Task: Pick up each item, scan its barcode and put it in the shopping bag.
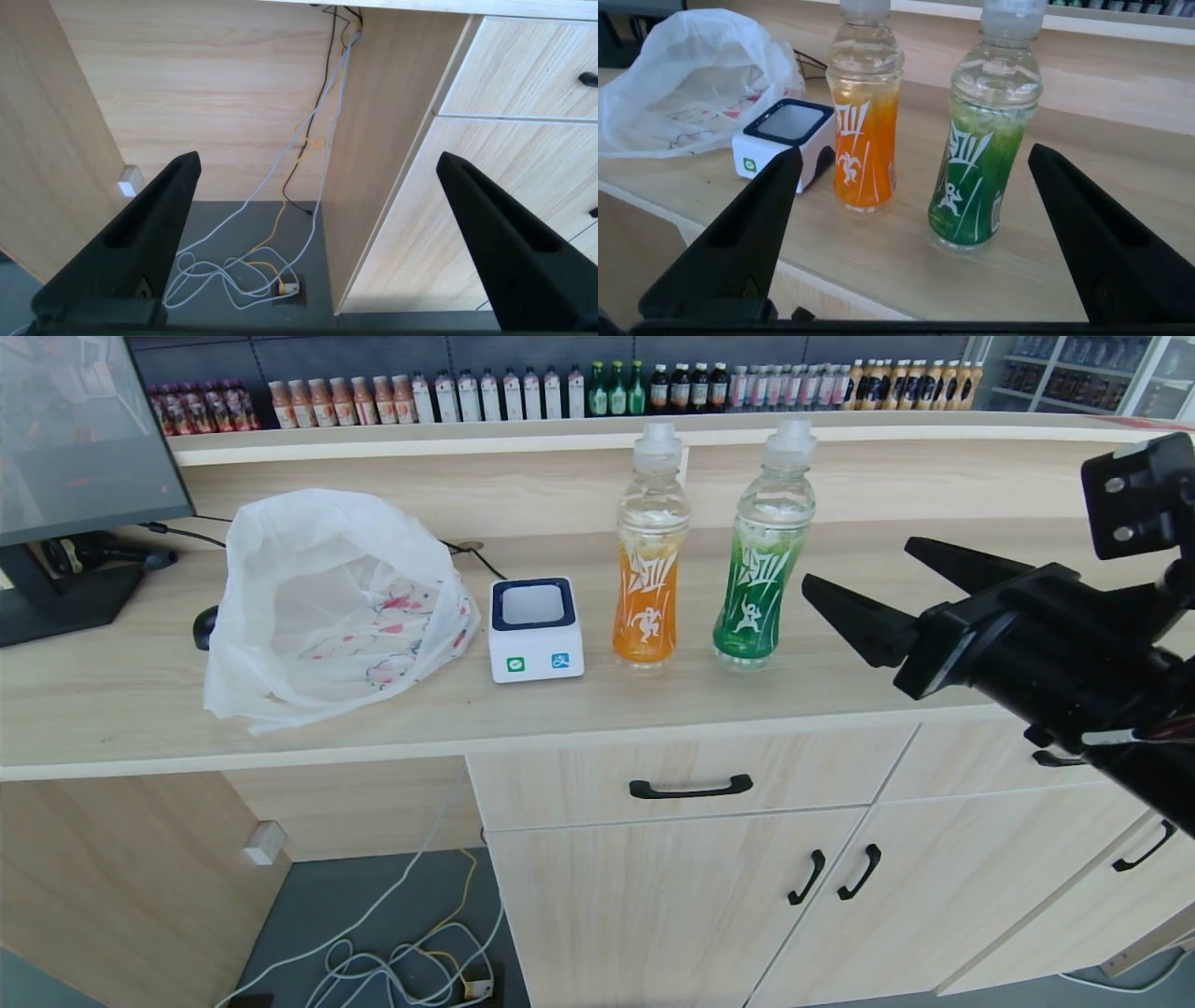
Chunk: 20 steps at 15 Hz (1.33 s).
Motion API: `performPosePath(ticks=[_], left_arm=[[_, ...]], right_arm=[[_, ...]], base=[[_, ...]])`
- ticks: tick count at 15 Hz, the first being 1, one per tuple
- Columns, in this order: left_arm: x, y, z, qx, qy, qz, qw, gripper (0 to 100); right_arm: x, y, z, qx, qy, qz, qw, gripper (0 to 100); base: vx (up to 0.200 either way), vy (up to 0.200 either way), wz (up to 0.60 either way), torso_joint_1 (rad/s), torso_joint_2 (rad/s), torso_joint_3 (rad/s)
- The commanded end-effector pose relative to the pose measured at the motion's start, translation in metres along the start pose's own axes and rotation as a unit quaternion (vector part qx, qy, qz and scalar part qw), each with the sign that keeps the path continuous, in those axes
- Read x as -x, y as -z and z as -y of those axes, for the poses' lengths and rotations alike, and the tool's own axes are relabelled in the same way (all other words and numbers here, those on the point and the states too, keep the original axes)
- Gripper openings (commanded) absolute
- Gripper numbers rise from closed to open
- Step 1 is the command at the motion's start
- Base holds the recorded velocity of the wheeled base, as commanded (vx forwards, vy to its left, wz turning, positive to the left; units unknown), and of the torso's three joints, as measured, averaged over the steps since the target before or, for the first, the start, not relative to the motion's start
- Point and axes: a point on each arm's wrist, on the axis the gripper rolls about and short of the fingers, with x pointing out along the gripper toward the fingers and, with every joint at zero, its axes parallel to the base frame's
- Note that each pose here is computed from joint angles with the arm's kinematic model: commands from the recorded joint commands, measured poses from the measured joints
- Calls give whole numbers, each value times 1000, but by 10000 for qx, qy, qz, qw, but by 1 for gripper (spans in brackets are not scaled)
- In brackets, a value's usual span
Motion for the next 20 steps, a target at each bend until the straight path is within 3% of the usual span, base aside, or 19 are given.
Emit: performPosePath(ticks=[1, 7, 11, 14, 20], left_arm=[[0, 0, 0, 2, 0, 2, 10000, 100], [0, 0, 0, 2, 0, -6, 10000, 100], [0, 0, 0, 2, 0, -6, 10000, 100], [0, 0, 0, 2, 0, 2, 10000, 100], [0, 0, 0, 2, -8, 2, 10000, 100]], right_arm=[[-19, 7, -13, -40, -211, -66, 9997, 100], [-52, 3, -53, -178, -445, 64, 9988, 100], [-67, 8, -58, -282, -390, 19, 9988, 100], [-76, 12, -63, -568, -225, -282, 9977, 100], [-109, 15, -68, -624, 74, -242, 9977, 100]], base=[[0, 0, 0, 0, 0, 0], [0, 0, 0, 0, 0, 0], [0, 0, 0, 0, 0, 0], [0, 0, 0, 0, 0, 0], [0, 0, 0, 0, 0, 0]])
